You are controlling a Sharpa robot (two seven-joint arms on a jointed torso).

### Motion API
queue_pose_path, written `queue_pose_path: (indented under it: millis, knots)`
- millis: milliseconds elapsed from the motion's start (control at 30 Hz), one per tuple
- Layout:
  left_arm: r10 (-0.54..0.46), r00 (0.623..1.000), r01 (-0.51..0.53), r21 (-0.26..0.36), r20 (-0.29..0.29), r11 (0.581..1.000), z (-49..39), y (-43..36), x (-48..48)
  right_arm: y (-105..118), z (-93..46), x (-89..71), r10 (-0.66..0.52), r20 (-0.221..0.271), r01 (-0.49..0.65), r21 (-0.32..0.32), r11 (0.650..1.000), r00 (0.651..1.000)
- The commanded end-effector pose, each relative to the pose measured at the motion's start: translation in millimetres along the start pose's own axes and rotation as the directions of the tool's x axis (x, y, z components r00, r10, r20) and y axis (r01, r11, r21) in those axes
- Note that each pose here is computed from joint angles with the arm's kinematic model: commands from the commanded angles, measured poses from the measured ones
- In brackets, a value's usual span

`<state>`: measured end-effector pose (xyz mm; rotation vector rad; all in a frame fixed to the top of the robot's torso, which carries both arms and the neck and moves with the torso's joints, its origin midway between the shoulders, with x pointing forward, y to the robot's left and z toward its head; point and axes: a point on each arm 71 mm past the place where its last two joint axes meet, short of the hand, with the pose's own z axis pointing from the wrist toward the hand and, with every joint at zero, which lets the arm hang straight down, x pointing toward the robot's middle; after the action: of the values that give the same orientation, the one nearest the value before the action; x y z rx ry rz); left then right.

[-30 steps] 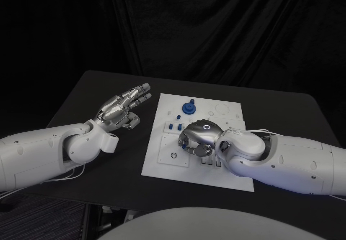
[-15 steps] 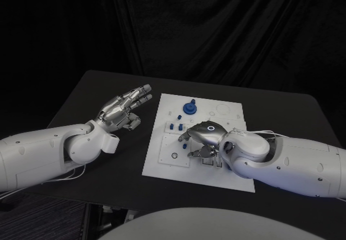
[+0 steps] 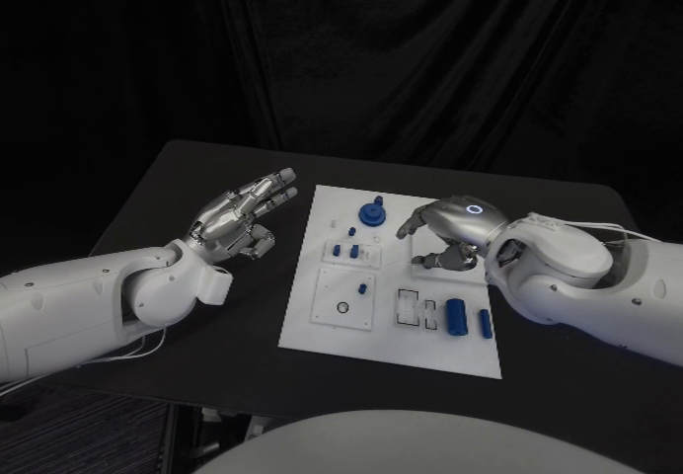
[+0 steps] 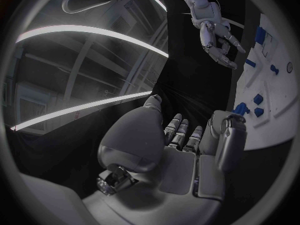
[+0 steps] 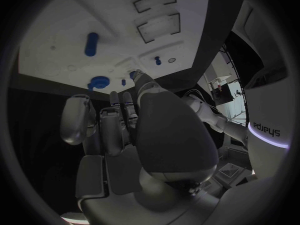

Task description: Assemble the parts on the task board

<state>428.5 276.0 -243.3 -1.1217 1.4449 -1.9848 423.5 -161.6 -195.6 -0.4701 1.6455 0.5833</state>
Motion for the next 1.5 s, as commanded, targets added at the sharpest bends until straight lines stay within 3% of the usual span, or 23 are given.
queue_pose_path:
  millis: [33, 267, 567, 933, 1500]
  knots:
    - [-0.001, 1.0, 0.001, 0.033, 0.007, 0.999, 0.4, -1.5, 1.2, -17.0, -5.8, -2.6, 0.039, -0.019, -0.037, 0.102, 0.994, 0.999]
    - [-0.007, 1.0, 0.007, 0.047, 0.0, 0.999, 0.5, -2.4, 1.0, -41.6, -15.4, 1.6, 0.041, -0.053, -0.031, 0.181, 0.983, 0.998]
    - [0.0, 1.0, -0.001, 0.054, 0.007, 0.999, 1.0, -2.5, 0.8, -50.5, -17.9, 15.7, 0.049, -0.093, -0.029, 0.205, 0.978, 0.994]
    - [0.015, 1.0, -0.017, 0.067, 0.026, 0.998, 1.2, -2.8, -0.3, -50.5, -14.9, 28.7, 0.059, -0.1, -0.039, 0.192, 0.981, 0.993]
    - [0.088, 0.99, -0.098, 0.084, 0.107, 0.992, -1.1, -2.9, -3.9, -47.9, -7.3, 43.4, 0.091, -0.083, -0.077, 0.166, 0.983, 0.992]
